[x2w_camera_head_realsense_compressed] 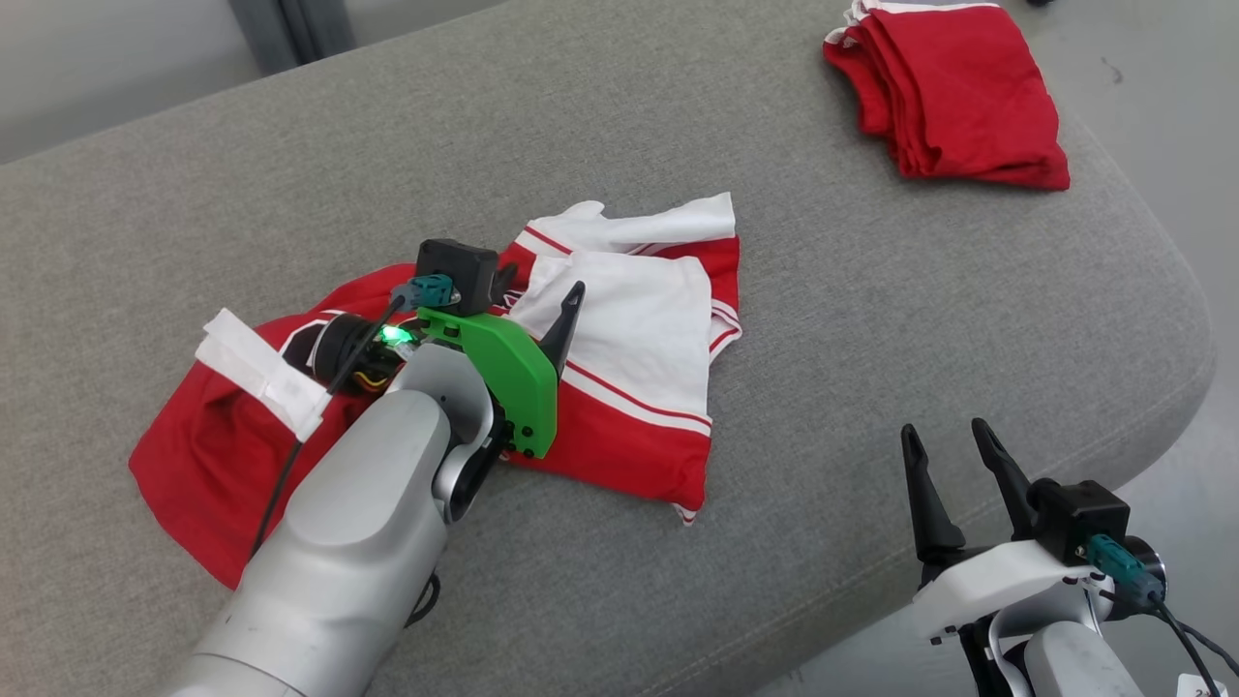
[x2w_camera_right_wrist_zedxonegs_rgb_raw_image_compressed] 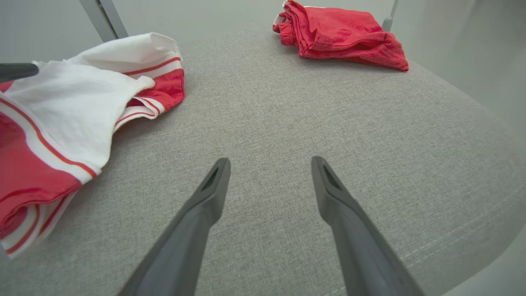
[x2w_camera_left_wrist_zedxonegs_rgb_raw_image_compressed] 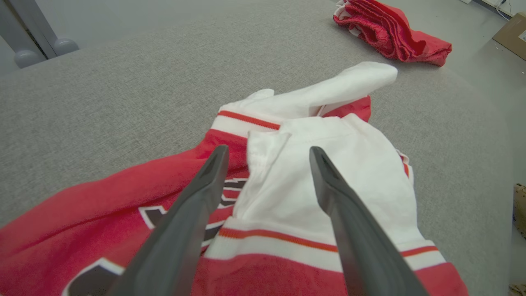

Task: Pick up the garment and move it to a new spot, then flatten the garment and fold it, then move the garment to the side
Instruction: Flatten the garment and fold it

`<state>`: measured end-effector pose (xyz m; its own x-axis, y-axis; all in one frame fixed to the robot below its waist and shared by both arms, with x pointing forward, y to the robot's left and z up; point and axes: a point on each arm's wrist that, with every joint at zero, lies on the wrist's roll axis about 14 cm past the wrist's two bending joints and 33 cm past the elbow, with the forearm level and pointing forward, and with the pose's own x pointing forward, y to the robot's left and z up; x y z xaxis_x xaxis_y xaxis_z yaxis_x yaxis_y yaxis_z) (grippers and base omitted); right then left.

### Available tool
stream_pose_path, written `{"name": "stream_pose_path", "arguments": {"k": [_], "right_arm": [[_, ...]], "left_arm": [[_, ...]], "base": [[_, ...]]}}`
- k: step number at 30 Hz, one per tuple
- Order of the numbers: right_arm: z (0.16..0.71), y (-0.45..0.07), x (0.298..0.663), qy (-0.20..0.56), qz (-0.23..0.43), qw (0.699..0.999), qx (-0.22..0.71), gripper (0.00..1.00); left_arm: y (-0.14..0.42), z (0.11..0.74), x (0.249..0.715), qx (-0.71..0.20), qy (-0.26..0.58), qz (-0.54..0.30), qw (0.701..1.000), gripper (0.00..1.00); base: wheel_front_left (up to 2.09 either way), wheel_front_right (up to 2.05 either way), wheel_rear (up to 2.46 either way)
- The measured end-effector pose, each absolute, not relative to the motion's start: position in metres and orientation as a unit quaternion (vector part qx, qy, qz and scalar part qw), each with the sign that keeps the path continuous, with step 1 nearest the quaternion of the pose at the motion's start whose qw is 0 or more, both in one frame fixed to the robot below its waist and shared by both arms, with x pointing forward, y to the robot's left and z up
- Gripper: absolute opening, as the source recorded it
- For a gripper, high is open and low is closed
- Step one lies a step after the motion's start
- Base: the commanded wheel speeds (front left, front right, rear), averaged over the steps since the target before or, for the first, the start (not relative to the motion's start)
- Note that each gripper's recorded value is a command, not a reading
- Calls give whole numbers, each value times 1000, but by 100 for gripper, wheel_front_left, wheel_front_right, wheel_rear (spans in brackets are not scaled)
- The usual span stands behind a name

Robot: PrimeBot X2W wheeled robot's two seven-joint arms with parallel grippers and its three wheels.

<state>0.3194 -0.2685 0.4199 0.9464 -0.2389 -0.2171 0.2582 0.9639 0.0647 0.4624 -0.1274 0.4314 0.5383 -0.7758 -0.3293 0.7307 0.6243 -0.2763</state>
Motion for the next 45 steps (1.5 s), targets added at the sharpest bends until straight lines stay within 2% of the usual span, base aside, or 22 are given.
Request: {"name": "stream_pose_path", "arguments": {"k": [3,4,5,7,9,10,11,12,33,34,35,36,45], "right_arm": [[421,-271,320,103,-129,985,45,100],[421,-271,320,103,-129,985,45,100],[421,-271,320,103,-129,985,45,100],[422,-270,320,101,-128,985,48,100],[422,-269,321,101,-127,986,49,100],[422,-269,321,101,-126,986,49,100],[422,-268,322,101,-125,986,49,100],[421,-267,322,101,-124,986,49,100],[425,-260,325,93,-111,988,51,100],[425,-260,325,93,-110,988,52,100],[425,-259,324,93,-110,988,52,100],[425,-259,324,93,-110,988,52,100],[425,-258,325,94,-108,988,51,100]], "left_arm": [[-127,427,465,-53,215,-428,876,100],[-127,426,466,-54,215,-426,877,96],[-127,426,466,-55,215,-426,877,76],[-128,428,466,-64,211,-427,877,44],[-130,430,466,-75,208,-429,876,24],[-131,432,465,-80,207,-429,875,19],[-131,434,464,-83,204,-431,875,5],[-132,435,464,-84,203,-434,874,0],[-129,440,452,-90,201,-435,873,0],[-129,442,453,-93,195,-435,874,16],[-129,445,454,-94,188,-434,876,66],[-129,446,455,-93,186,-433,877,100],[-133,456,463,-90,164,-434,881,100]], "base": [[0,0,0],[0,0,0],[0,0,0],[0,0,0],[0,0,0],[0,0,0],[0,0,0],[0,0,0],[0,0,0],[0,0,0],[0,0,0],[0,0,0],[0,0,0]]}}
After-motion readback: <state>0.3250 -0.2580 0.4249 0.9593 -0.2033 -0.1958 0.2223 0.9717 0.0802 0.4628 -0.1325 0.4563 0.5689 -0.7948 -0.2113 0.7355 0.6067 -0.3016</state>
